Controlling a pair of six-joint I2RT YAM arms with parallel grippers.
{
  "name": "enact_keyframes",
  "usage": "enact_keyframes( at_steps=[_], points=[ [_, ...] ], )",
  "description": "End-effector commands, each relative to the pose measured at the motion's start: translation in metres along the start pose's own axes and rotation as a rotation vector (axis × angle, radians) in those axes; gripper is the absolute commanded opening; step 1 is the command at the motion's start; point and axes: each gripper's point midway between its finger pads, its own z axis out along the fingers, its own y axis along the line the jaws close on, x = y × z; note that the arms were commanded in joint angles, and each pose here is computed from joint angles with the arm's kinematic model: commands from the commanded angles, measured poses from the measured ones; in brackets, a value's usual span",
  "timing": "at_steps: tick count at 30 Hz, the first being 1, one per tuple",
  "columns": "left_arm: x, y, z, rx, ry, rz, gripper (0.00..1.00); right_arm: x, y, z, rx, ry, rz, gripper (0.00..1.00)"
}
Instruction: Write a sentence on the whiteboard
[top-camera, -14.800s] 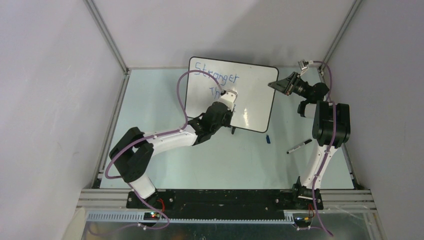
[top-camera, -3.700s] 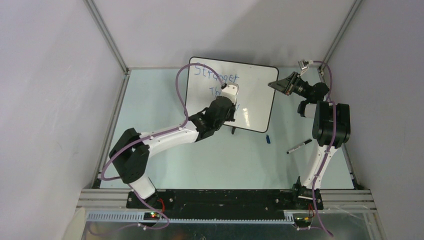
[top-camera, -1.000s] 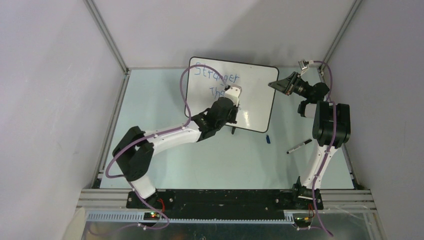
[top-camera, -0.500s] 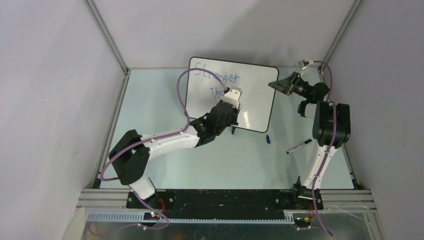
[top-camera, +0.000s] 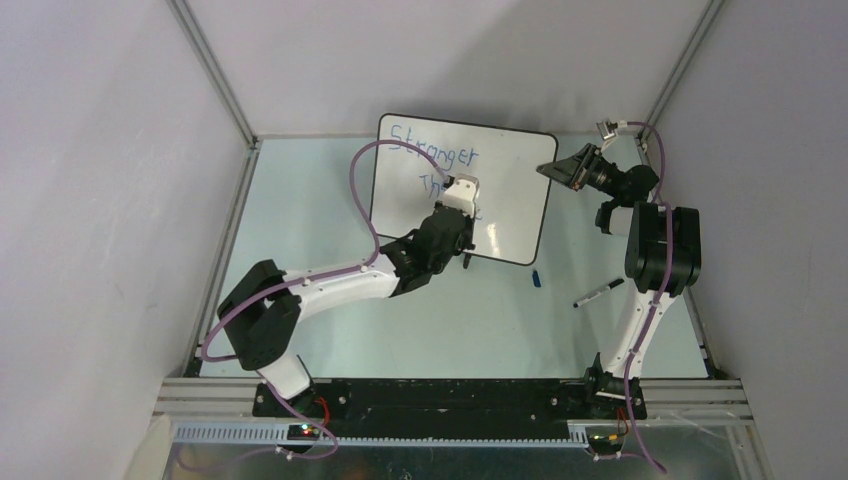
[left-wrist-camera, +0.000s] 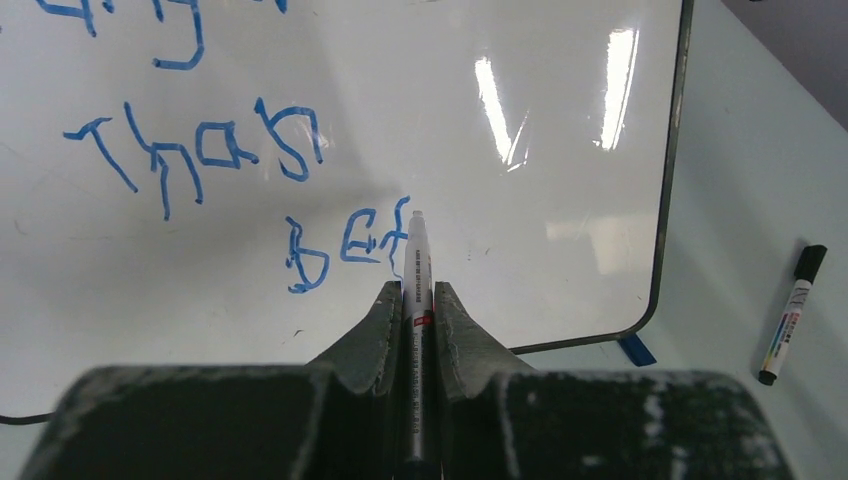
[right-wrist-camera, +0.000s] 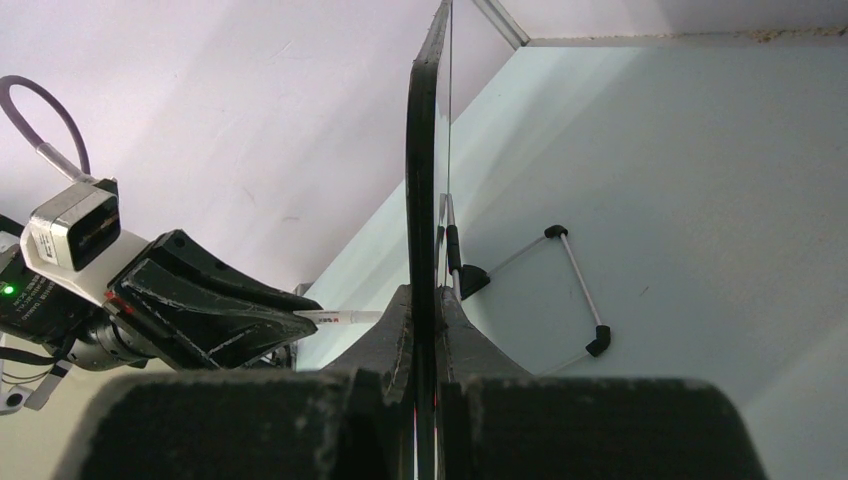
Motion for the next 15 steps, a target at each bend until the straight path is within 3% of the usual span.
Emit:
enact_keyframes(
  at_steps=[1, 15],
  points=[
    [-0.025, 0.005, -0.006, -0.046, -0.082, -0.068, 0.00, -0.023, 0.034, 0.004, -0.037, -0.028, -0.066, 0.00],
    [-0.004, 0.001, 0.000, -0.037, -0.044, -0.114, 0.00, -0.022, 0.033, 0.003, -0.036, -0.027, -0.064, 0.00]
  ],
)
